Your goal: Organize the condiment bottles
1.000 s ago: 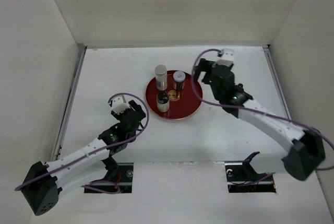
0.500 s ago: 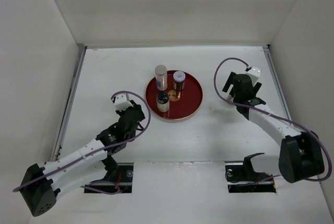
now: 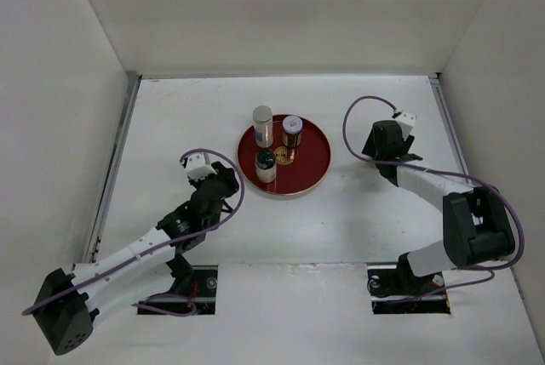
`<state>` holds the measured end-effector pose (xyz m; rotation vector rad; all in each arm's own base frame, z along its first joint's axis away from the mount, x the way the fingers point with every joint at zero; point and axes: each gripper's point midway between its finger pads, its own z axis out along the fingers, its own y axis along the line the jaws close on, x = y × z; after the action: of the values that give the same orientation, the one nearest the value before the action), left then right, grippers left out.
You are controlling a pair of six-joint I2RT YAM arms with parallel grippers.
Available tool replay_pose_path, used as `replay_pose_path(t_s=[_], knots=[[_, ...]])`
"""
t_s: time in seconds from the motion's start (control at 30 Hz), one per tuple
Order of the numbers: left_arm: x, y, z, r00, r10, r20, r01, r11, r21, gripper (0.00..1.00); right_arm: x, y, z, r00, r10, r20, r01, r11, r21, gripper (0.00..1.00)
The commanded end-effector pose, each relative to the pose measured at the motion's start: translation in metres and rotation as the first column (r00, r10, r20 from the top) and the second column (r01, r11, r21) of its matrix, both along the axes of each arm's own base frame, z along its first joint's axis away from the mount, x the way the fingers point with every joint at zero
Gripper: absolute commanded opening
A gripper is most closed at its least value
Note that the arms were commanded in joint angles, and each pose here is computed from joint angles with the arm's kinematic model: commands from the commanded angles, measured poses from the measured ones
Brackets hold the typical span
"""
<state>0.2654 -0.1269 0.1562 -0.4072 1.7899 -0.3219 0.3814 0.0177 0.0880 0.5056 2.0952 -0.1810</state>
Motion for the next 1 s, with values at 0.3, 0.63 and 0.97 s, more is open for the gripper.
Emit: replay_pose_path(t_s=[0.3, 0.63, 0.97], knots=[[0.010, 0.024, -0.011, 0.999, 0.047, -0.002, -0.047, 0.999, 0.000, 0.50, 0.003, 0.088, 0.106, 0.935, 0.171, 0.312, -0.181, 0.984, 0.001, 0.52], [0.012, 0.036, -0.022, 0.999, 0.042, -0.021, -0.044, 0.997, -0.067, 0.58, 0.017, 0.231, 0.093, 0.852, 0.433, 0.296, -0.457, 0.889, 0.015, 0.53], [0.016, 0.035, -0.030, 0.998, 0.021, -0.057, -0.026, 0.995, -0.097, 0.66, 0.024, 0.250, 0.047, 0.867, 0.454, 0.205, -0.460, 0.888, -0.017, 0.67]])
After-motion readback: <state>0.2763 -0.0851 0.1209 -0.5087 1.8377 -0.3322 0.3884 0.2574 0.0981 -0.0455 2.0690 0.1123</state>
